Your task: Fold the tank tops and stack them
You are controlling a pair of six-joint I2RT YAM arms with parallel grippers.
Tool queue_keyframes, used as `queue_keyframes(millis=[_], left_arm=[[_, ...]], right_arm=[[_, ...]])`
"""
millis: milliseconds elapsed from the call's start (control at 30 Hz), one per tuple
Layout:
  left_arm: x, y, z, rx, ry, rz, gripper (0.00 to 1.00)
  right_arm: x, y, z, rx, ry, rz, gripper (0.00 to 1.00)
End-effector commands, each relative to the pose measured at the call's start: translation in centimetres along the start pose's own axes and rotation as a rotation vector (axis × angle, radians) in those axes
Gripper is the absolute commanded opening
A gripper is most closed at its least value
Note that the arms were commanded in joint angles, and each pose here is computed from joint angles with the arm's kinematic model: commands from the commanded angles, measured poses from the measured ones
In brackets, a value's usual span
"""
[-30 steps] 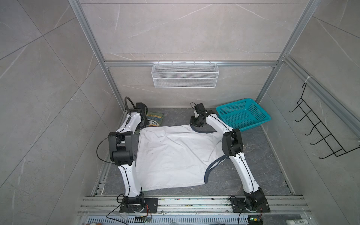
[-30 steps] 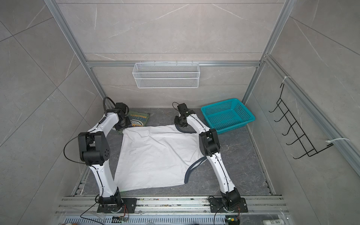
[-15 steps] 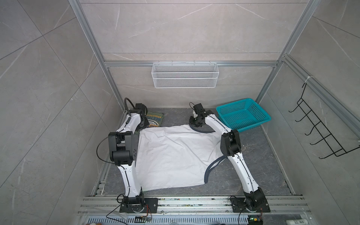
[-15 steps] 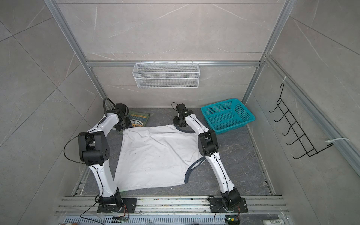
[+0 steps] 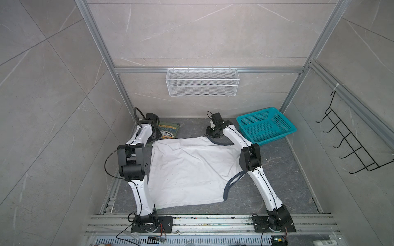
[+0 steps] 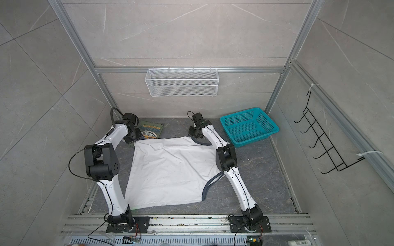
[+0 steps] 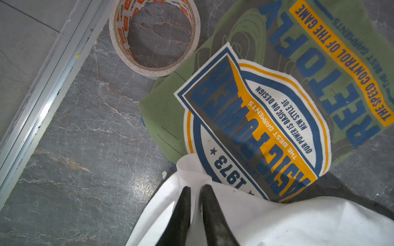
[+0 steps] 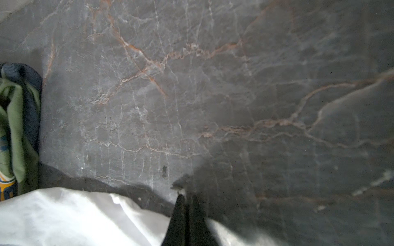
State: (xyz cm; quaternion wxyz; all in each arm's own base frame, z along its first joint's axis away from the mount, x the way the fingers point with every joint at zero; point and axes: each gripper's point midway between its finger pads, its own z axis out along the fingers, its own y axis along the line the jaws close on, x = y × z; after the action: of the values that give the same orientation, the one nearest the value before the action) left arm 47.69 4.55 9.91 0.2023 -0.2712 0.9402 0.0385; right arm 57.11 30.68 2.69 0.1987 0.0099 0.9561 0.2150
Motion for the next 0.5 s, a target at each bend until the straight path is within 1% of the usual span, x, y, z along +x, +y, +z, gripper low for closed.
queue_keyframes(millis=[0, 167, 233, 367, 467], left_arm=[[-1.3, 0.4, -1.5, 0.015, -0.044, -0.026, 0.16], [-2.0, 0.8, -1.9, -0.010, -0.077, 0.006, 0.16], [-2.0, 0.8, -1.9, -0.010, -0.079, 0.007, 0.16], [-2.0, 0.8, -1.5, -0.010, -0.077, 0.009, 0.16], [-1.8, 1.1, -1.4, -0.029, -0.076, 0.009, 0.16]], right_arm=[[-1.0, -0.5, -2.6, 0.077, -0.032, -0.016, 0.00], [-5.0, 0.1, -7.7, 0.093, -0.168, -0.023, 0.00], [-5.9, 0.7, -9.1, 0.080, -0.201, -0.031, 0.00], [-6.2, 1.6, -10.3, 0.054, -0.209, -0.043, 0.00], [-5.6, 1.1, -10.3, 0.075, -0.191, -0.038, 0.00]])
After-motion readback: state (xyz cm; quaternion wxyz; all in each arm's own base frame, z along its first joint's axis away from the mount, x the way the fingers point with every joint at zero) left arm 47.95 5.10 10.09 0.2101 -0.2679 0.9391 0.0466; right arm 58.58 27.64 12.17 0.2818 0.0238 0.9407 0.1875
